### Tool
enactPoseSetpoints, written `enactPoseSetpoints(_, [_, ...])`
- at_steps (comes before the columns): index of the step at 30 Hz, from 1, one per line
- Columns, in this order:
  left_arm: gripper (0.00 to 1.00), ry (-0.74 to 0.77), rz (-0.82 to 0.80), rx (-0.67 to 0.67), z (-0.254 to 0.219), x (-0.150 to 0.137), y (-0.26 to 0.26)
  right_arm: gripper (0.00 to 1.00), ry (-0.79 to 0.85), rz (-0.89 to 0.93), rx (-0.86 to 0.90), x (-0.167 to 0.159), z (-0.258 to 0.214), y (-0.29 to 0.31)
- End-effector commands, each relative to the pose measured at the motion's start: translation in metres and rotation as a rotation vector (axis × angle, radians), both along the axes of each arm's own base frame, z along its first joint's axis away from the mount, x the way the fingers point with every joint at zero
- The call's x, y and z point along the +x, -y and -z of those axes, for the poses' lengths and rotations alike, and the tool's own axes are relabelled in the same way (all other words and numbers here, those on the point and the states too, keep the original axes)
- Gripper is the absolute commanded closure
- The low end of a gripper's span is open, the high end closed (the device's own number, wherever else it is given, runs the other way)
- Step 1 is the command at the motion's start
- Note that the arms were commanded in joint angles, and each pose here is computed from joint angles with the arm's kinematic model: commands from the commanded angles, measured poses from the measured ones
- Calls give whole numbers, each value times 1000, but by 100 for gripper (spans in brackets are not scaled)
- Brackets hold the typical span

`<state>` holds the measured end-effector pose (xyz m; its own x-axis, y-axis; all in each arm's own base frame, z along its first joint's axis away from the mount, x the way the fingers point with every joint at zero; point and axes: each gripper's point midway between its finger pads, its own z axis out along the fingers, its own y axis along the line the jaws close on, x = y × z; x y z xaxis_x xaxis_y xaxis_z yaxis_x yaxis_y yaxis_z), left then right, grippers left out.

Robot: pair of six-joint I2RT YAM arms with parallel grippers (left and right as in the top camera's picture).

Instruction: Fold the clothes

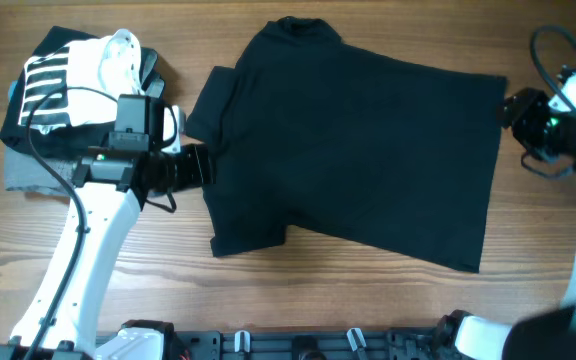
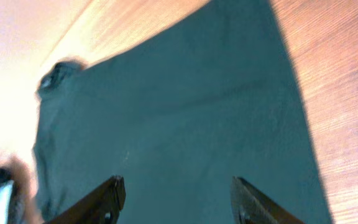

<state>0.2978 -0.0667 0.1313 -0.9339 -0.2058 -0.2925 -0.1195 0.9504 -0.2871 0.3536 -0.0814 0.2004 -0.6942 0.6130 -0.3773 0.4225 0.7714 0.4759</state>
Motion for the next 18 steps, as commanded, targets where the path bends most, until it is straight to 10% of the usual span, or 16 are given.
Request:
enactPoseSetpoints(1, [41, -194, -73, 0, 59, -34, -4, 39, -108, -36, 63, -38, -2, -29])
enactPoseSetpoints(12, [55, -331, -45, -97, 149, -61, 13, 37, -435, -67, 195, -115, 133, -70])
enactPoseSetpoints(16, [93, -329, -42, -108, 155, -59, 15, 36, -519, -51, 227, -145, 165, -80])
enactPoseSetpoints(18, [96, -322, -39, -108, 155, -58, 15, 31, -574, -7, 236, -159, 176, -82])
